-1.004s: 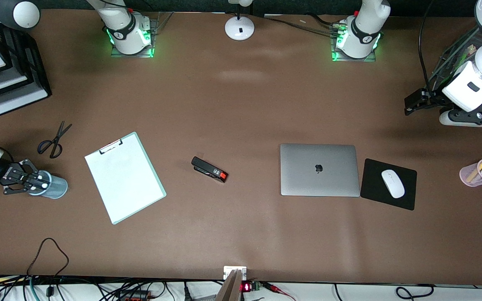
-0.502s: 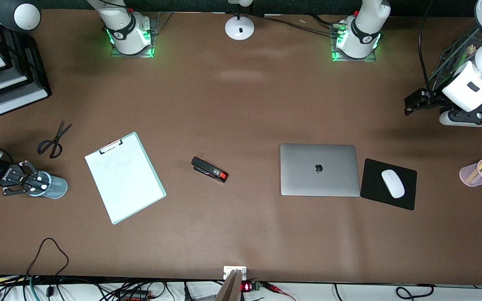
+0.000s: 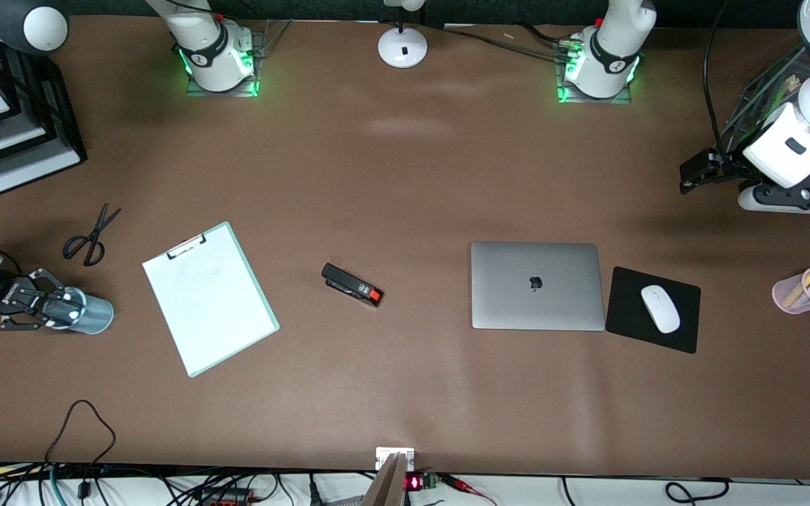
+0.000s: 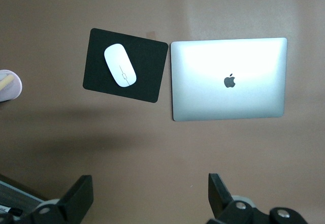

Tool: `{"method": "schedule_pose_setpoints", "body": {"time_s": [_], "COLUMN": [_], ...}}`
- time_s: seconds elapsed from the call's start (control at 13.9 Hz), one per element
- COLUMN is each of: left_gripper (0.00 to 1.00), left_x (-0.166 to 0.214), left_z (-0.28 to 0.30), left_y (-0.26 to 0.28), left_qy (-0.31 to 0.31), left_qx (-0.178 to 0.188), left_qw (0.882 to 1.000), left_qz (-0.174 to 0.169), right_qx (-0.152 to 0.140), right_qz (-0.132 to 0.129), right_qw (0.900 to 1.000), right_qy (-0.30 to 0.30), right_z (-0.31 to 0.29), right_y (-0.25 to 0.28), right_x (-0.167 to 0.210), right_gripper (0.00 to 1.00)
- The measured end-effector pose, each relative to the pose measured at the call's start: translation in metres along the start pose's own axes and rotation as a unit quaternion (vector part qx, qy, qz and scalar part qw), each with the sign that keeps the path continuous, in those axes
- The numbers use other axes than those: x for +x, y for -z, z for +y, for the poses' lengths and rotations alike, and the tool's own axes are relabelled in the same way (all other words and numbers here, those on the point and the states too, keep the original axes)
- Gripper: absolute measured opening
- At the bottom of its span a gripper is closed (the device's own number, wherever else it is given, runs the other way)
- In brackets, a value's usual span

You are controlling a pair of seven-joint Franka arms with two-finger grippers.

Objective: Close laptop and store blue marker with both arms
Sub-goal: 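Lower the blue marker into the light blue cup with the right gripper, then open the right gripper to release the marker in the cup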

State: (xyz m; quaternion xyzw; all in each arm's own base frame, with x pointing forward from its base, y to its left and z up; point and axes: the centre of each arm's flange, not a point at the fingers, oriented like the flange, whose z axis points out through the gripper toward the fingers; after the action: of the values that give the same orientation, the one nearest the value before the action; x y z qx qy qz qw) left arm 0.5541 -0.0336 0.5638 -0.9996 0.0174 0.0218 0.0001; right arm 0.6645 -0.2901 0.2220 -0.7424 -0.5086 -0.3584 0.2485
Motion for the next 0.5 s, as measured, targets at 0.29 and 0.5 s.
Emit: {"method": "schedule_pose_setpoints", "body": {"time_s": [0.29,0.5], "left_gripper": [1.00,1.00], "left_x": [0.000,0.000], "left_z": [0.000,0.000], "left_y": [0.000,0.000], "left_qy": [0.000,-0.001], "left_qx": [0.000,0.000], "left_qw": [1.000,1.000], "left_qz": [0.000,0.000], "right_qx": [0.020,0.044], "right_qz": [0.004,-0.026], "right_qw": [1.000,0.997], "right_qy": [-0.020,-0.055], "right_z": [0.002,-0.002], "right_y": [0.015,0.037], "right_x": [0.028,0.060], "right_gripper": [0.93,1.00]}}
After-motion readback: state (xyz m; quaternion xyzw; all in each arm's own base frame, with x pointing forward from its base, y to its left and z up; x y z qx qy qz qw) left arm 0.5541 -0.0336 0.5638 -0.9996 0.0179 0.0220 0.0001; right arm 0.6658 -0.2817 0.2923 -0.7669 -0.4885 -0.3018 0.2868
